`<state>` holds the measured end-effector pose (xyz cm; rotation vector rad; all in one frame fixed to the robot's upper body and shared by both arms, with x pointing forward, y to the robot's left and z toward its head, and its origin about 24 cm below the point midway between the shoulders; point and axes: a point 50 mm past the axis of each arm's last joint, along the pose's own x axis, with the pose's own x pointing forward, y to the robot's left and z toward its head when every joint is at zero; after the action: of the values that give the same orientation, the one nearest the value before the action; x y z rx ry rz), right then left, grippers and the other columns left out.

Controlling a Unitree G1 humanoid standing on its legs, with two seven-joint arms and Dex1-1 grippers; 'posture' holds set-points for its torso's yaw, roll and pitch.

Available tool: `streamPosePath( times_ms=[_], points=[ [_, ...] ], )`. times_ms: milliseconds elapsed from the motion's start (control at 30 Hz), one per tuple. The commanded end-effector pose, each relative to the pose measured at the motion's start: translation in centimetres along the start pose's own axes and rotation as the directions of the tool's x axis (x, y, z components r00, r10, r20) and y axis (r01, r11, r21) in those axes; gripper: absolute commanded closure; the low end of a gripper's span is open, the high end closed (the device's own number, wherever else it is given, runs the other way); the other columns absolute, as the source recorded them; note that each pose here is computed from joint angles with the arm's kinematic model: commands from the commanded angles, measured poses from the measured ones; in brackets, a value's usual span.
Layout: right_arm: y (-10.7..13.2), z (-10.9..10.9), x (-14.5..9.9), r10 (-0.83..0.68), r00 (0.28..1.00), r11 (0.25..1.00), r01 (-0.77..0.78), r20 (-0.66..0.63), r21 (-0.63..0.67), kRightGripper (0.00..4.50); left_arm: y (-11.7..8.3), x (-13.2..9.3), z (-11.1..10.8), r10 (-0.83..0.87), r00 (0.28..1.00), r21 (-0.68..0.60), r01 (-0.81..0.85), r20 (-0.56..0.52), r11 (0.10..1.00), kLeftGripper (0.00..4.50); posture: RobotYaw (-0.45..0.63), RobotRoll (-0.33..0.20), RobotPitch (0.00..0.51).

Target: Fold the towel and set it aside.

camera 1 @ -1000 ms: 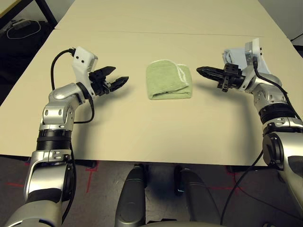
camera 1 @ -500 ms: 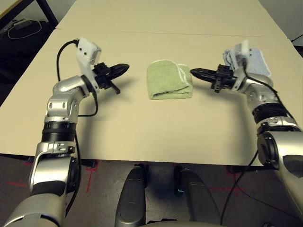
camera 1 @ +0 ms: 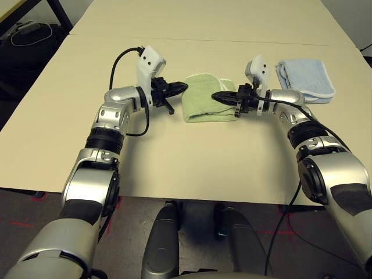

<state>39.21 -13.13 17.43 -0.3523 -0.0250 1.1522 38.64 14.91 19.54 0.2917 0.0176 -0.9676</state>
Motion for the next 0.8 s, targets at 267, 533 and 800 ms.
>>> streamPosePath(
  times_ms=[267,533,800],
  points=[
    [-0.2,-1.3,-0.1,-0.016,0.98,1.0,0.017,-0.198,0.0,4.5,-1.2,1.6,0.4,-0.074,0.997,0.02,0.074,-0.005,0.997,4.45,0.21,0.0,0.208],
    [-0.4,-2.8,-1.5,-0.063,0.962,0.997,0.072,-0.266,0.026,4.5,-1.4,1.7,0.4,-0.083,0.997,0.025,0.083,-0.008,0.996,4.45,0.21,0.0,0.212],
    [0.2,-2.9,-0.7,-0.067,0.983,0.993,0.083,-0.173,0.087,4.5,-2.6,3.3,0.4,-0.127,0.991,0.006,0.127,0.031,0.992,4.45,0.2,0.0,0.213]
  ],
)
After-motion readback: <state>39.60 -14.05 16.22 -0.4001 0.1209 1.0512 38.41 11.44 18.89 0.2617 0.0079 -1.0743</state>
